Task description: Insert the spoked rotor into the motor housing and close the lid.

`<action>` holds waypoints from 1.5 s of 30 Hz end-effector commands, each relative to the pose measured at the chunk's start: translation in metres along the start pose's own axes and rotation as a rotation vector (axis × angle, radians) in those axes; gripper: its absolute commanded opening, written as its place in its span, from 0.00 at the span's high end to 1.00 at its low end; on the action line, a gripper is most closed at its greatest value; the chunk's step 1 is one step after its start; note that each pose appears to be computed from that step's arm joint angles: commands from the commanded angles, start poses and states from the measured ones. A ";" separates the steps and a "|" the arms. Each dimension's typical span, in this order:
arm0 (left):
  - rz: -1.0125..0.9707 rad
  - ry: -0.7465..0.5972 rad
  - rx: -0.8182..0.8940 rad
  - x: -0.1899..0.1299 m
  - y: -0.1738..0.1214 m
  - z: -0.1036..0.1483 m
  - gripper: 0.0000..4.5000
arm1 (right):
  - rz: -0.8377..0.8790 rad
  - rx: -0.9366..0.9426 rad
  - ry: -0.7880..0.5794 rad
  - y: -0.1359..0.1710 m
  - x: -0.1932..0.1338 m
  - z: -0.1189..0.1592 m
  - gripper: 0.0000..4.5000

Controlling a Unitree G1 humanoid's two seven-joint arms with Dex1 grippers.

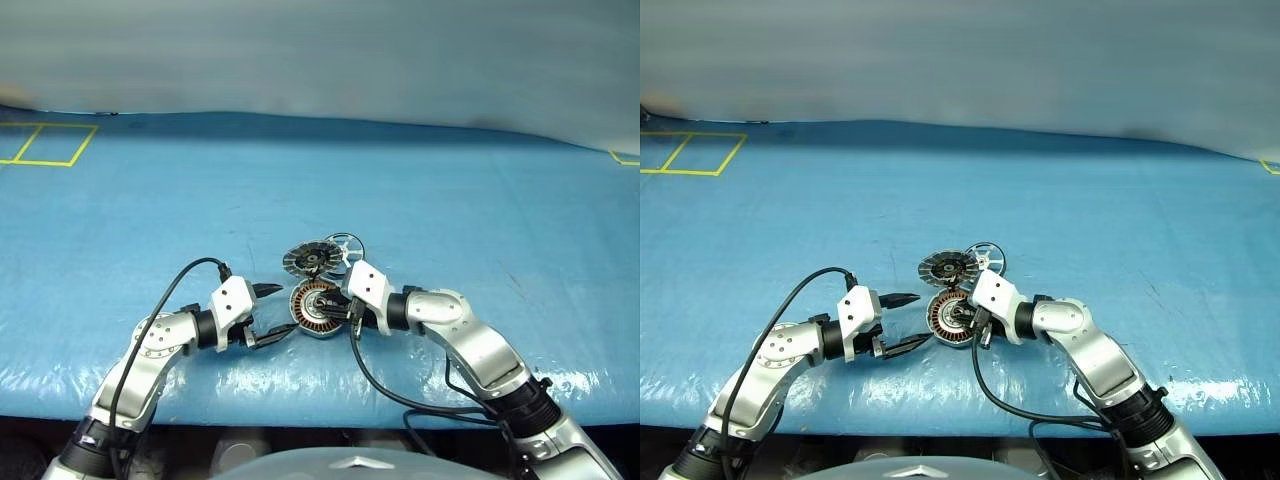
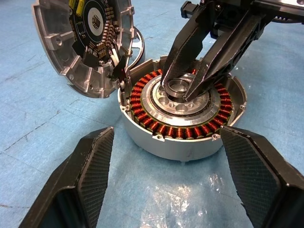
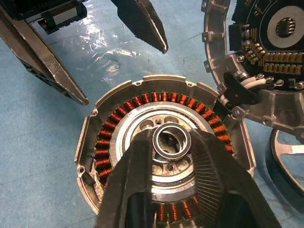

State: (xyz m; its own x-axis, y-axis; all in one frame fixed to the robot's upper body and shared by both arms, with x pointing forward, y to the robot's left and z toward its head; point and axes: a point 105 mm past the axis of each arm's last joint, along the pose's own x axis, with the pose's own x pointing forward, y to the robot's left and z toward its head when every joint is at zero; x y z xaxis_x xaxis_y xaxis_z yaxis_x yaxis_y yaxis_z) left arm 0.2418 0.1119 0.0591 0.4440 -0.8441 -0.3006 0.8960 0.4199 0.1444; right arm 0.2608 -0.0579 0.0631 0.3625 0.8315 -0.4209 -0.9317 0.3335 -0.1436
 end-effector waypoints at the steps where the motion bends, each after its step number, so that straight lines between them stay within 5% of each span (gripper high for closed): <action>1: -0.013 -0.029 0.042 0.001 -0.003 0.011 0.15 | 0.013 0.006 0.026 0.004 0.002 -0.007 0.49; 2: -0.012 -0.029 0.041 0.001 -0.003 0.011 0.15 | 0.009 0.025 0.014 0.003 0.002 -0.006 0.41; 15: -0.011 -0.026 0.046 0.002 -0.001 0.012 0.15 | 0.000 0.076 -0.129 -0.003 -0.005 0.022 0.41; 23: -0.011 -0.023 0.045 0.003 -0.002 0.011 0.15 | 0.008 0.103 -0.066 0.002 0.000 0.006 0.99; 45: 0.008 -0.010 0.053 0.003 0.001 0.008 0.15 | 0.090 0.086 -0.013 0.016 -0.001 0.001 0.99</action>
State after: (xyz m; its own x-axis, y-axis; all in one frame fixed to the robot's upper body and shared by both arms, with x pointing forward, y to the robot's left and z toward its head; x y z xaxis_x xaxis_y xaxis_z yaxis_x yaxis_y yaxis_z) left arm 0.2431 0.1108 0.0571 0.4520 -0.8342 -0.3159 0.8920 0.4210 0.1645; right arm 0.2509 -0.0551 0.0618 0.3040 0.8573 -0.4155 -0.9476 0.3170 -0.0393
